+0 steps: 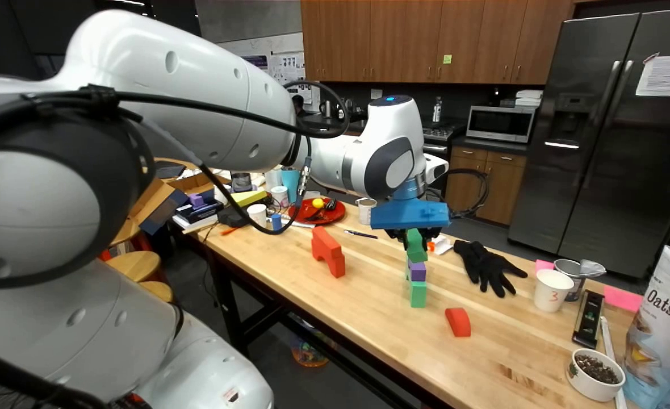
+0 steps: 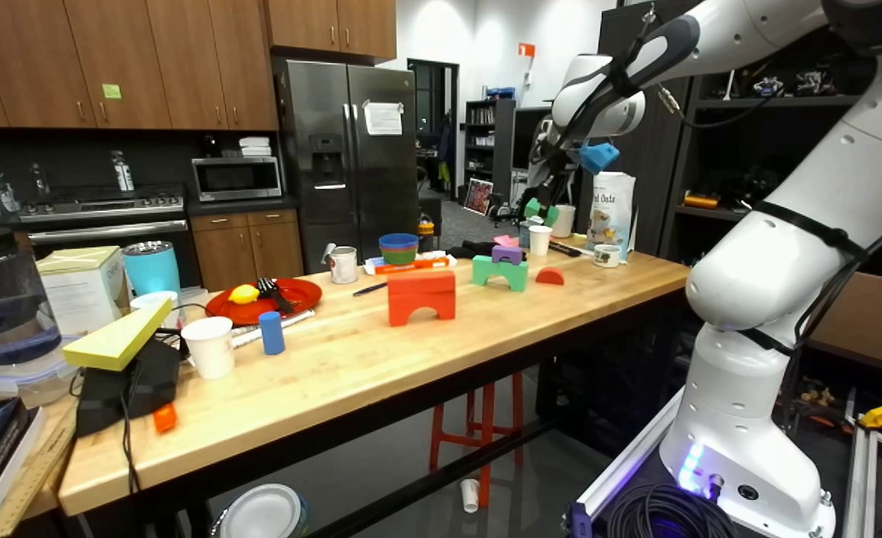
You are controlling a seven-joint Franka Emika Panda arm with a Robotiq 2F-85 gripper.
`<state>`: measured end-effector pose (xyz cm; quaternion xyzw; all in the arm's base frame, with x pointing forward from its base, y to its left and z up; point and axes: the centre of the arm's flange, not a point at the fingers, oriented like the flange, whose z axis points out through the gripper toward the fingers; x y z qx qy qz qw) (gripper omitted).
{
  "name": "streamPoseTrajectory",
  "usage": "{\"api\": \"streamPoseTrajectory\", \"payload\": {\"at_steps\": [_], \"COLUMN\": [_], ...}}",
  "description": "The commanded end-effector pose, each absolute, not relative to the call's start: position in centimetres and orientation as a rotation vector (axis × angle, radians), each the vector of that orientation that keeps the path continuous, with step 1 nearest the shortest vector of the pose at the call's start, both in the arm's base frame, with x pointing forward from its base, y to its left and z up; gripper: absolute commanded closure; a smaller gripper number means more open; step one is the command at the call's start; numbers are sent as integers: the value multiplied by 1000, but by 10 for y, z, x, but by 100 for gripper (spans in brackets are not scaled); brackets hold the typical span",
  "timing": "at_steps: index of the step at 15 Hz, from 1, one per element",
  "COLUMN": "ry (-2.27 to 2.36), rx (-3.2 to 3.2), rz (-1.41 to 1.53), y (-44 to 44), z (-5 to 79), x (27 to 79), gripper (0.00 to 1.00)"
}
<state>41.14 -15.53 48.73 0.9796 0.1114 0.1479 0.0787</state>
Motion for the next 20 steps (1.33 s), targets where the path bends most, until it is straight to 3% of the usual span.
{"api": "streamPoseTrajectory", "payload": {"at_steps": [1,9,20], "ry": [451,613,744], "rx": [2959,2954,3004], "rz": [448,317,501], "y": [-159,-183,-210], "z": [486,477,476], "x": [403,390,426], "gripper": [84,84,84]}}
